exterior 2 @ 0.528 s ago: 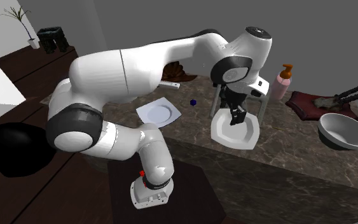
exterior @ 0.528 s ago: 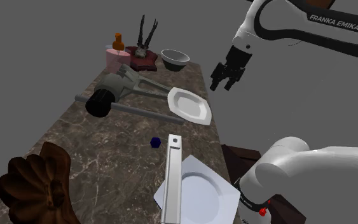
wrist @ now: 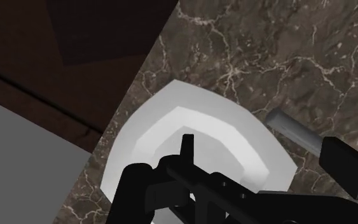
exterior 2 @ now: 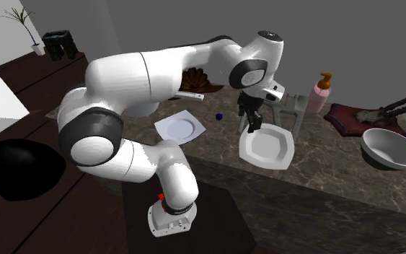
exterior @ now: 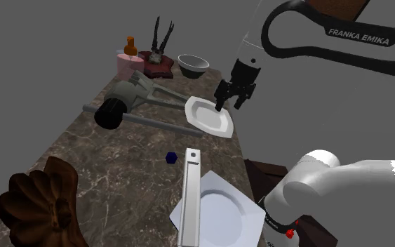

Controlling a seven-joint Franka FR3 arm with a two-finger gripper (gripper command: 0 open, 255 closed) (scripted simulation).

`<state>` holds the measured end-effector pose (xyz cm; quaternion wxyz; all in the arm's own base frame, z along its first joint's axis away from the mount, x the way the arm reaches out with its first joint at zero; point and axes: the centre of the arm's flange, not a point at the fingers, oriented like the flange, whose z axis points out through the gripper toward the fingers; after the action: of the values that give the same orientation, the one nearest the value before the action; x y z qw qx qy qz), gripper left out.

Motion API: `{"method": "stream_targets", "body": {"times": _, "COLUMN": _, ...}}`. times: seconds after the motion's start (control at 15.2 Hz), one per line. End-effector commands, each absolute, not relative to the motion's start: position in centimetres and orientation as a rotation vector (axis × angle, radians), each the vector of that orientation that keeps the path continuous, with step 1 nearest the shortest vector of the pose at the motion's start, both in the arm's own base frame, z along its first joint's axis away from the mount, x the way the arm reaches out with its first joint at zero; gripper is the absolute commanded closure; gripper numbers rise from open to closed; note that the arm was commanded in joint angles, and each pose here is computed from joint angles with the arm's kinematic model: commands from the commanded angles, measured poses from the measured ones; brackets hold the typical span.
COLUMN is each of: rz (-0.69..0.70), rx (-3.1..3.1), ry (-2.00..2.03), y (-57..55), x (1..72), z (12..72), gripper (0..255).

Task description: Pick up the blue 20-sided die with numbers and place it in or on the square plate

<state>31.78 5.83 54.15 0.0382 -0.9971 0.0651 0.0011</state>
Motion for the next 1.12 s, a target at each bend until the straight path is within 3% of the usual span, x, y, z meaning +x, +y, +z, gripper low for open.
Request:
{"method": "stream_targets", "body": {"times": 0.0, "rz": 0.019, "rx": -3.069, "ry": 0.214, "y": 8.5, "x": 31.7, "z": 53.2, "gripper": 0}}
{"method": "stream_targets", "body": {"times": 1.06, "rz": 0.140, "rx": -3.148, "ry": 0.308, "y": 28.5, "x": 32.3, "z": 45.1, "gripper": 0}}
